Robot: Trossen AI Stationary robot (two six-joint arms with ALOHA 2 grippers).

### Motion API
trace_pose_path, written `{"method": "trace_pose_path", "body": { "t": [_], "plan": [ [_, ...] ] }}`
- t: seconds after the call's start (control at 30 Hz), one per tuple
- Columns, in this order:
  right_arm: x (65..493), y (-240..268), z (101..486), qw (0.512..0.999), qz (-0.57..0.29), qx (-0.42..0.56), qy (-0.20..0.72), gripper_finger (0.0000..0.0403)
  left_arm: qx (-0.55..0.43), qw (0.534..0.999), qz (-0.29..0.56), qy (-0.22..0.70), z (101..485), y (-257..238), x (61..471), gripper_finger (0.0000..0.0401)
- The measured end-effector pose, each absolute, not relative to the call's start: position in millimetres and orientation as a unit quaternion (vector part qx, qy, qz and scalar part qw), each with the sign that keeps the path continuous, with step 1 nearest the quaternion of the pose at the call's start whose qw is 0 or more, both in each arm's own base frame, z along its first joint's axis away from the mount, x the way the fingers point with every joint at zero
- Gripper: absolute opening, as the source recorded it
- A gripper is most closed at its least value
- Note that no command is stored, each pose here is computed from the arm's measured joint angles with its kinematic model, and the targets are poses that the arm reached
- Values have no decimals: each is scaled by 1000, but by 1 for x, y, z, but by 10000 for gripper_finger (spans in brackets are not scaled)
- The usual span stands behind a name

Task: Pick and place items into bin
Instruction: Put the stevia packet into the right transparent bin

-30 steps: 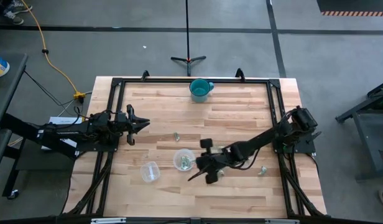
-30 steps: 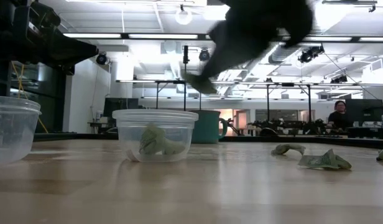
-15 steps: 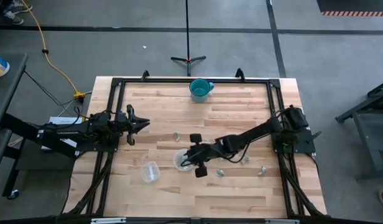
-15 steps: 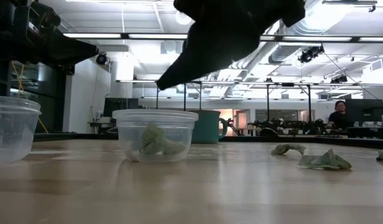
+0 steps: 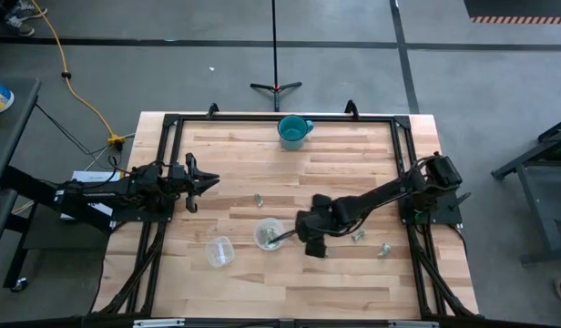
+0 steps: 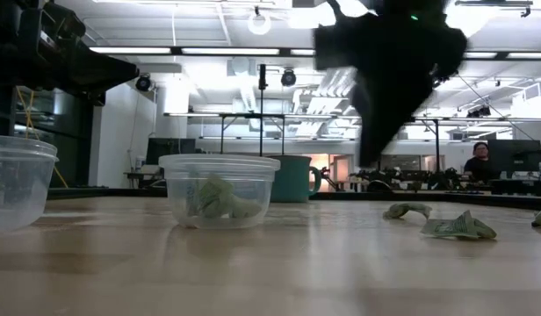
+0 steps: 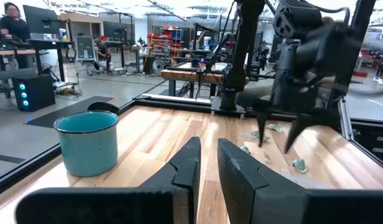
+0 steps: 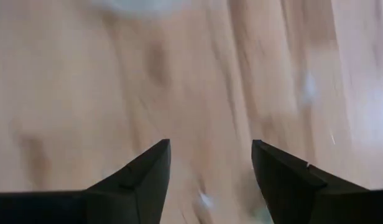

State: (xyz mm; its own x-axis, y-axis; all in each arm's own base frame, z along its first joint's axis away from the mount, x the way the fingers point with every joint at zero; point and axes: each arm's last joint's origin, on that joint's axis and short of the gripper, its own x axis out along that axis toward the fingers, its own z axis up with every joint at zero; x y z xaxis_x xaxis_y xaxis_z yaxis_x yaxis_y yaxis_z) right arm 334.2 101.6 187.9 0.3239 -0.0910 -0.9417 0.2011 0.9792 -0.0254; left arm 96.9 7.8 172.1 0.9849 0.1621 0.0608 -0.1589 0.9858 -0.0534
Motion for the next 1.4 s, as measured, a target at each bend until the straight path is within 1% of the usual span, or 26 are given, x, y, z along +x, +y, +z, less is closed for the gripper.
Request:
{"method": "trace_pose_path", "body": {
  "t": [0.13, 0.3, 0.43, 0.57, 0.63, 0.7, 0.8, 0.87, 0.93, 0.97, 1.1, 1.17, 1.23, 1.4],
  "plan": [
    [316, 96, 173, 772, -143, 48, 618, 216, -24, 996, 81, -32, 172, 8, 97, 92],
    [305, 87, 154, 760, -170, 32, 627, 216, -24, 996, 81, -32, 172, 8, 97, 92],
    [298, 75, 141, 748, -186, 39, 636, 216, -24, 996, 81, -32, 172, 8, 97, 92],
    [298, 69, 134, 755, -174, 55, 629, 207, -24, 996, 81, -32, 172, 8, 97, 92],
    [299, 68, 132, 761, -157, 59, 627, 190, -24, 996, 81, -33, 172, 8, 97, 92],
    [300, 68, 131, 763, -148, 61, 627, 164, -24, 996, 81, -32, 172, 8, 97, 92],
    [300, 69, 131, 764, -140, 64, 627, 110, -24, 996, 82, -33, 172, 8, 97, 92],
    [301, 69, 132, 767, -134, 64, 624, 64, -24, 996, 83, -32, 172, 8, 97, 92],
    [306, 72, 134, 779, -122, 49, 613, 20, -24, 996, 83, -33, 172, 8, 97, 92],
    [310, 74, 136, 790, -113, 34, 601, 12, -24, 996, 83, -33, 172, 8, 97, 92],
    [335, 83, 156, 851, -81, -10, 519, 25, -24, 996, 84, -33, 172, 8, 97, 92],
    [348, 89, 169, 879, -51, -29, 473, 15, -24, 996, 84, -33, 172, 8, 97, 92],
    [357, 94, 181, 896, -25, -53, 441, 5, -24, 996, 84, -33, 172, 8, 97, 92],
    [377, 102, 204, 942, 26, -61, 328, 15, -24, 996, 85, -33, 172, 8, 97, 92]
  ]
}}
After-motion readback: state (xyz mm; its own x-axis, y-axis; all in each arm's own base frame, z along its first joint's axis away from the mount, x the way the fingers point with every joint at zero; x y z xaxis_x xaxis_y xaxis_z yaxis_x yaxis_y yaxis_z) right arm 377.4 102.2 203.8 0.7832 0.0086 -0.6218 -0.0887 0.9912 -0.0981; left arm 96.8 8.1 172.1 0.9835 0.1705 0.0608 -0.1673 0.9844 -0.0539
